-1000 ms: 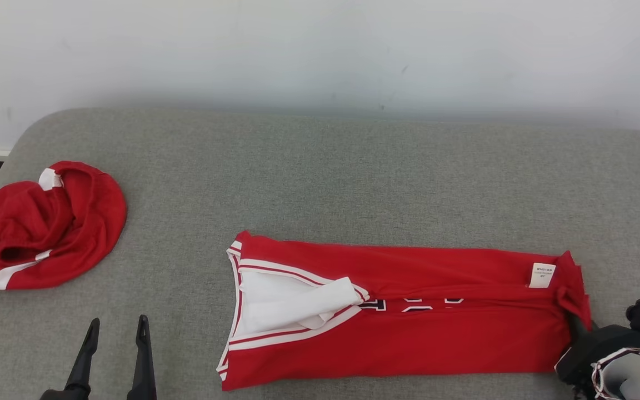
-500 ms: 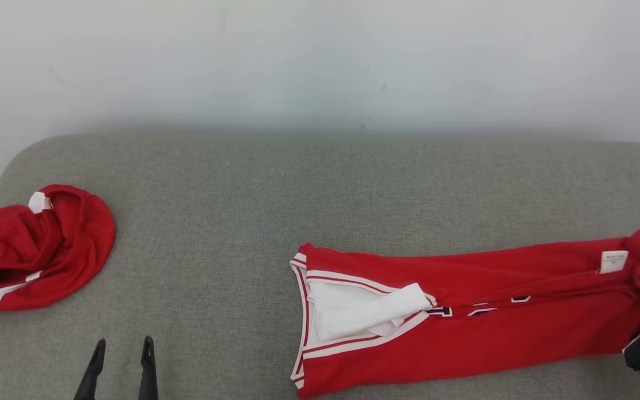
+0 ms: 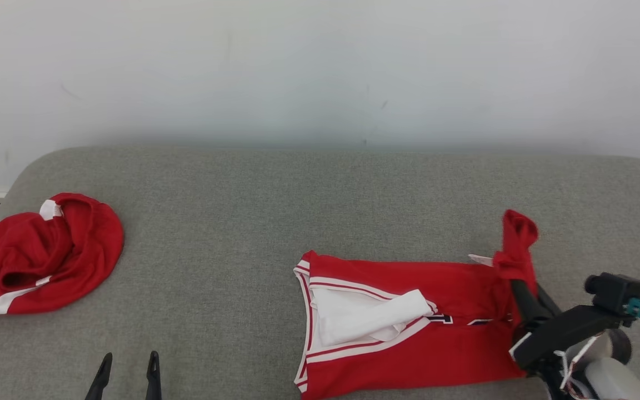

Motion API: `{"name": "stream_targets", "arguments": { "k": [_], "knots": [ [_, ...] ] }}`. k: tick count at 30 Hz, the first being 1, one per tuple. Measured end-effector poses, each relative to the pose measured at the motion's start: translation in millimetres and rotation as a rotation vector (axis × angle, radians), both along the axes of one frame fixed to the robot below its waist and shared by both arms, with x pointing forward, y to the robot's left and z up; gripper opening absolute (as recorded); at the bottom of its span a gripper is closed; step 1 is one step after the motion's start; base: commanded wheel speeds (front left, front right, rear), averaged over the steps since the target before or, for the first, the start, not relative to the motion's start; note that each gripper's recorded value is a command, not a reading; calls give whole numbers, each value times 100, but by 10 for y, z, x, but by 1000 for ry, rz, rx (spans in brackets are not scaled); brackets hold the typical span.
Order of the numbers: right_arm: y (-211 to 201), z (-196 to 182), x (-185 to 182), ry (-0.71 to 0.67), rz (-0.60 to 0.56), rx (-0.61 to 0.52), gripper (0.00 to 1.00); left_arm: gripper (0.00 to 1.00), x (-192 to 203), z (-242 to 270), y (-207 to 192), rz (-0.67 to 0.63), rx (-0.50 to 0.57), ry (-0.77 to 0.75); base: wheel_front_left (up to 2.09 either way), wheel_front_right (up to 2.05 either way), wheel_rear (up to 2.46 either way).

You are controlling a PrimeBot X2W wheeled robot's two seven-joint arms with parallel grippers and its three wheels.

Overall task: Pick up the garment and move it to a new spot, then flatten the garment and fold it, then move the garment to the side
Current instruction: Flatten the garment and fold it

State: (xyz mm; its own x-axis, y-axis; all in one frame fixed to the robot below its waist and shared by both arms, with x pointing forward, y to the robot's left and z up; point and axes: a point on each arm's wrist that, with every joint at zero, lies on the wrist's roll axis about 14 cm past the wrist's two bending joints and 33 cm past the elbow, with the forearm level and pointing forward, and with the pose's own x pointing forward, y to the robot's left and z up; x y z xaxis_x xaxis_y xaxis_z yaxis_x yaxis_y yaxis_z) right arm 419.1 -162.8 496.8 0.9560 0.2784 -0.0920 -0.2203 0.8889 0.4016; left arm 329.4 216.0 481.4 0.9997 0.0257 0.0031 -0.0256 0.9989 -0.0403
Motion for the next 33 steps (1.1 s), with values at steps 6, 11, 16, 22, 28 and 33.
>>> {"name": "stream_targets", "arguments": {
  "k": [6,11,16,22,28,33],
  "knots": [
    [745,43,-36,8,149,63,0,100,-29,-26,24,11,-4,8,0,0,0],
    [1324,135,-27,11,241,137,0,100,4,-5,27,17,-12,1,0,0,0],
    [1649,29,-13,53,306,118,0,100,50,-19,-6,14,-23,6,0,0,0],
    [1880,-240,-27,126,358,72,0,100,77,-48,0,20,-31,17,0,0,0],
    [1992,-463,-83,183,384,59,0,100,76,-90,32,33,-37,32,0,0,0],
    [2045,-590,-139,223,392,71,87,100,102,-102,42,38,-42,36,0,0,0]
  ]
}}
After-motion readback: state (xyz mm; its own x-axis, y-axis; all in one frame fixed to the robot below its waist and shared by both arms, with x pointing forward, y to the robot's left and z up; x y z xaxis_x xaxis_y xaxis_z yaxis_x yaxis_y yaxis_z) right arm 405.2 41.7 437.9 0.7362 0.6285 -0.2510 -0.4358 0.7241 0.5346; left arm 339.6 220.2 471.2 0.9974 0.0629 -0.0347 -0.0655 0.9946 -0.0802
